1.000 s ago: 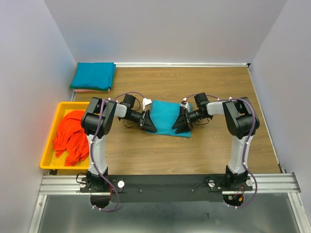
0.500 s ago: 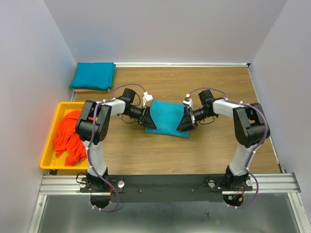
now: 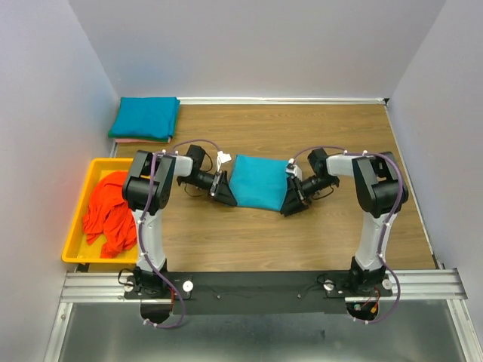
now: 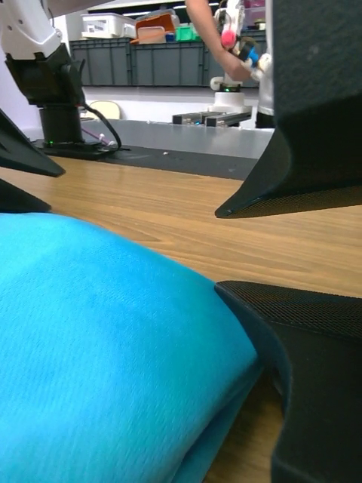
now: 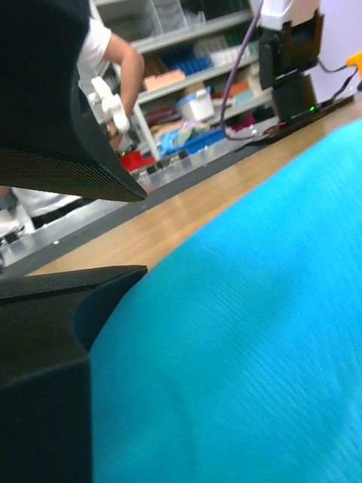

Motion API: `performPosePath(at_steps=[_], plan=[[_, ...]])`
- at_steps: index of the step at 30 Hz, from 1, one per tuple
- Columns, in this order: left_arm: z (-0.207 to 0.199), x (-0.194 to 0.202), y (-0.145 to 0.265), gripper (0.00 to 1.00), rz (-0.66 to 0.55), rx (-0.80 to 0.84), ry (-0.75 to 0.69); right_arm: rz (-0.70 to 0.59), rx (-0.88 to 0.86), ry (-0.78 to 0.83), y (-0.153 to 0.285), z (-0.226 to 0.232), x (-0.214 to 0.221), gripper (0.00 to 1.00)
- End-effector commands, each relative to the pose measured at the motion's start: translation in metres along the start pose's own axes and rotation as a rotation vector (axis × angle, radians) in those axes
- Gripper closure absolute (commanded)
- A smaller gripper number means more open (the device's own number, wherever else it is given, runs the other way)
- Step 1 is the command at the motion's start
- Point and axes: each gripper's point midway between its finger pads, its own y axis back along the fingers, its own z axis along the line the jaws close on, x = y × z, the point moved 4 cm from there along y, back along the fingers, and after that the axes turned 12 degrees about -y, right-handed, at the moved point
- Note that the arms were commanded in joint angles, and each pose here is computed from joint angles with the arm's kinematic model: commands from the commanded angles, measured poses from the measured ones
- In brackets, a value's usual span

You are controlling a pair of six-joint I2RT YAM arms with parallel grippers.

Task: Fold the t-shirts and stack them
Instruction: Fold the tshirt

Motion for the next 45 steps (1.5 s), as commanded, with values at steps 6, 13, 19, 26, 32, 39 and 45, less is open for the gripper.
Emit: performPosePath(at_steps=[6,13,19,26,32,39,45], plan=[[-0.044,-0.101,0.014,0.54,-0.038,0.074,-0.271,-0.137,-0.045,0.306,0.055,0.094,-0.047,0.52],[0.000,-0.177,0.001,0.53,-0.199,-0.102,-0.268,-0.189,0.010,0.261,0.053,0.059,-0.123,0.55],[0.071,-0.182,-0.001,0.54,-0.276,-0.160,-0.138,-0.243,0.027,0.176,0.061,0.019,-0.161,0.55],[0.116,-0.157,0.009,0.56,-0.284,-0.208,-0.031,-0.276,0.041,0.135,0.070,-0.015,-0.179,0.54],[0.107,-0.165,0.025,0.57,-0.302,-0.245,-0.091,-0.319,0.088,0.191,0.083,-0.021,-0.199,0.53],[0.020,-0.233,0.072,0.39,-0.332,-0.393,-0.507,-0.433,0.078,0.365,0.125,0.064,-0.195,0.42],[-0.053,-0.248,0.130,0.07,-0.394,-0.711,-0.733,-0.517,0.250,0.533,0.131,0.119,-0.178,0.39]])
